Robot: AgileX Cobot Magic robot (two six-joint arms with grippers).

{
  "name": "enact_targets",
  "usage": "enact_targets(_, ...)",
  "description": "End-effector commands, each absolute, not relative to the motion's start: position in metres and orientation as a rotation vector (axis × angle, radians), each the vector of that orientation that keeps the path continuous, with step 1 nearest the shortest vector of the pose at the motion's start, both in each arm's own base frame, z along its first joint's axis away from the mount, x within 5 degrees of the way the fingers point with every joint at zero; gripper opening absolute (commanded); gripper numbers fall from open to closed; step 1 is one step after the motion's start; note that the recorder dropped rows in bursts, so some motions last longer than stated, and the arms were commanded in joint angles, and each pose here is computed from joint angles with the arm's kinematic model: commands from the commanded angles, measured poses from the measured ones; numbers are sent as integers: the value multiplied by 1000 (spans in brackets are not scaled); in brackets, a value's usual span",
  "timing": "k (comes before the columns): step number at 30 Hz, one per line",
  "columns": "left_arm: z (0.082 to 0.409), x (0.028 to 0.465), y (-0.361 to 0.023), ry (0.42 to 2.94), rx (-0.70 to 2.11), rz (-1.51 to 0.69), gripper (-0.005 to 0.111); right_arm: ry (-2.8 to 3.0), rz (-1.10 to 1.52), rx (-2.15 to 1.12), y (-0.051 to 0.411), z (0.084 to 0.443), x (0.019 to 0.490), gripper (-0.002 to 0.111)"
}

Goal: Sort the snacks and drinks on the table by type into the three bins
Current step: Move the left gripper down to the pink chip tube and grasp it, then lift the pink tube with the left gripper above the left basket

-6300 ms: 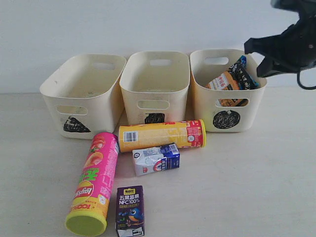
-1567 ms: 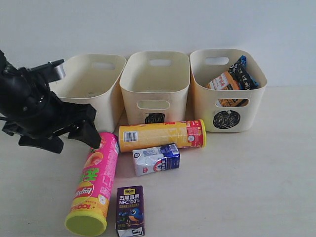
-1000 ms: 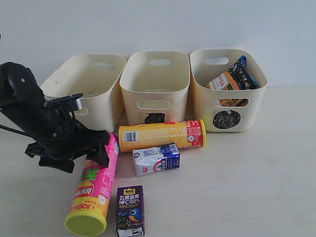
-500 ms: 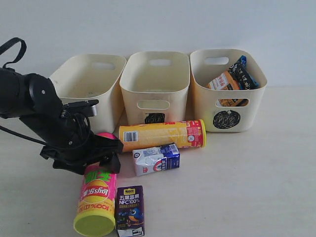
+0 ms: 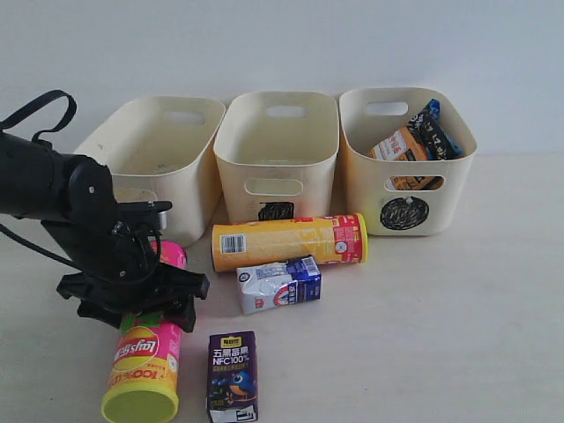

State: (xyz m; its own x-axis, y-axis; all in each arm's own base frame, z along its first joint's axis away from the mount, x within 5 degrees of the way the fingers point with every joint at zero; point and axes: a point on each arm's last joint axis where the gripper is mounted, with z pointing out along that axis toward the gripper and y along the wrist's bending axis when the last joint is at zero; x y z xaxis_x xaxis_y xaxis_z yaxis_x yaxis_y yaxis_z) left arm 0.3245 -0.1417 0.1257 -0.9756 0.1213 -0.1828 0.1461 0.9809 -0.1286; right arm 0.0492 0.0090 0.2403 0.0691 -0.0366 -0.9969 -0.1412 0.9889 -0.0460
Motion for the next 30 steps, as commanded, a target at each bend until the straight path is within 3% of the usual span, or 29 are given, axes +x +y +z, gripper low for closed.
enact_targets(1, 126, 325, -144, 2948, 173, -213, 75, 1588, -10, -242, 9, 227, 50, 0)
enact_targets(8, 126, 327, -144, 2927, 148, -222, 74, 1742, -37, -295, 9, 188, 54, 0)
enact_targets(10, 126, 328, -145, 2917, 121, -228, 66, 1759, -42, -304, 9, 186, 54, 0)
enact_targets(14, 126, 326, -144, 2937, 123, -222, 21, 1759, -42, -304, 9, 186, 54, 0)
enact_targets(15, 126, 325, -144, 2950, 136, -215, 5, 1759, -42, -304, 9, 186, 54, 0)
enact_targets(22, 136, 318, -142, 2991, 178, -203, 4, 1783, 6, -280, 11, 184, 53, 0)
enact_targets(30, 186, 312, -139, 2868, 183, -257, 4, 1783, 9, -278, 11, 184, 53, 0)
